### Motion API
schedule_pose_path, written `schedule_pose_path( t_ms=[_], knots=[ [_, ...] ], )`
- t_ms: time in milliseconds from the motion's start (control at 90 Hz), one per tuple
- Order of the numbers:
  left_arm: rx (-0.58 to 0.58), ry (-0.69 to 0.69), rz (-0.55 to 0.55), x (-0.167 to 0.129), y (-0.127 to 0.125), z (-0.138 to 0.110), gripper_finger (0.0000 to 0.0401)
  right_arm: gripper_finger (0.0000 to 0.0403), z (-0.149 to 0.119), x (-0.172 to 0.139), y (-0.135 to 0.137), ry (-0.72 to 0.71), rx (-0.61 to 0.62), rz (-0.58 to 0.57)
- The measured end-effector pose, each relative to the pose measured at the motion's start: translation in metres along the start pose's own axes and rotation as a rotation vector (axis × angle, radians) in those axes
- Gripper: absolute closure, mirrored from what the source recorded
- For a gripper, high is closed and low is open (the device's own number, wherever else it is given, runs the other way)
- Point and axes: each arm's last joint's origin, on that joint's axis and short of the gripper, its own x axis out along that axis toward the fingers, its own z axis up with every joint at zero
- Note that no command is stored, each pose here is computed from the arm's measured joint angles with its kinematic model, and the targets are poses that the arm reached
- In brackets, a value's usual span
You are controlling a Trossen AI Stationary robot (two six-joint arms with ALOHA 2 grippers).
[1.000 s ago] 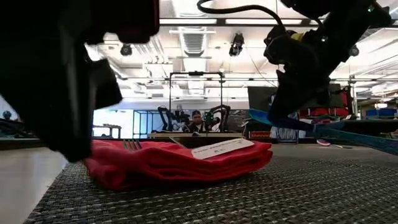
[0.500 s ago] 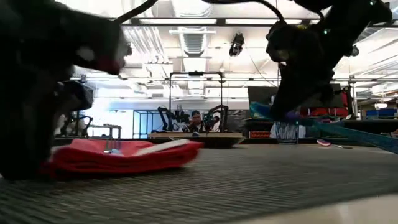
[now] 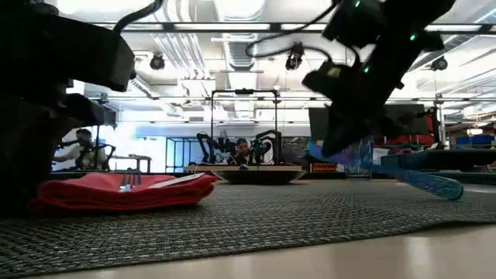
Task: Set table place
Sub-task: Put the blue table knife on the gray tablemat, then put the blue spoon on the gray tablemat to the right of the blue table knife
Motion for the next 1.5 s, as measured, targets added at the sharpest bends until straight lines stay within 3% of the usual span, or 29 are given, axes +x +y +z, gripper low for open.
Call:
schedule_pose_path(
  t_ms=[278,678,889,1078,1244,1367,1500],
  knots=[
    [-0.009,-0.042,-0.016,-0.001,-0.004,0.002,0.0326,0.0403,-0.002,0.031,-0.012,0.034,0.055,-0.106],
    [-0.005,-0.067,-0.038,-0.001,-0.006,0.004,0.0326,0.0401,-0.002,0.034,-0.015,-0.002,0.051,-0.151],
    [-0.004,-0.066,-0.038,-0.001,-0.006,0.004,0.0326,0.0351,-0.003,0.035,-0.018,-0.005,0.004,-0.187],
    [-0.003,-0.067,-0.036,-0.001,-0.006,0.004,0.0326,0.0284,0.004,0.025,-0.023,0.009,-0.087,-0.212],
    [-0.007,-0.075,-0.046,-0.007,-0.007,0.006,0.0326,0.0247,0.011,-0.016,-0.024,0.129,-0.283,-0.207],
    [-0.027,-0.087,-0.082,-0.021,-0.008,0.009,0.0326,0.0235,0.000,-0.041,-0.032,0.222,-0.396,-0.240],
    [-0.041,-0.213,-0.149,-0.051,-0.016,0.023,0.0326,0.0235,-0.031,-0.051,-0.043,0.329,-0.508,-0.237]
  ],
)
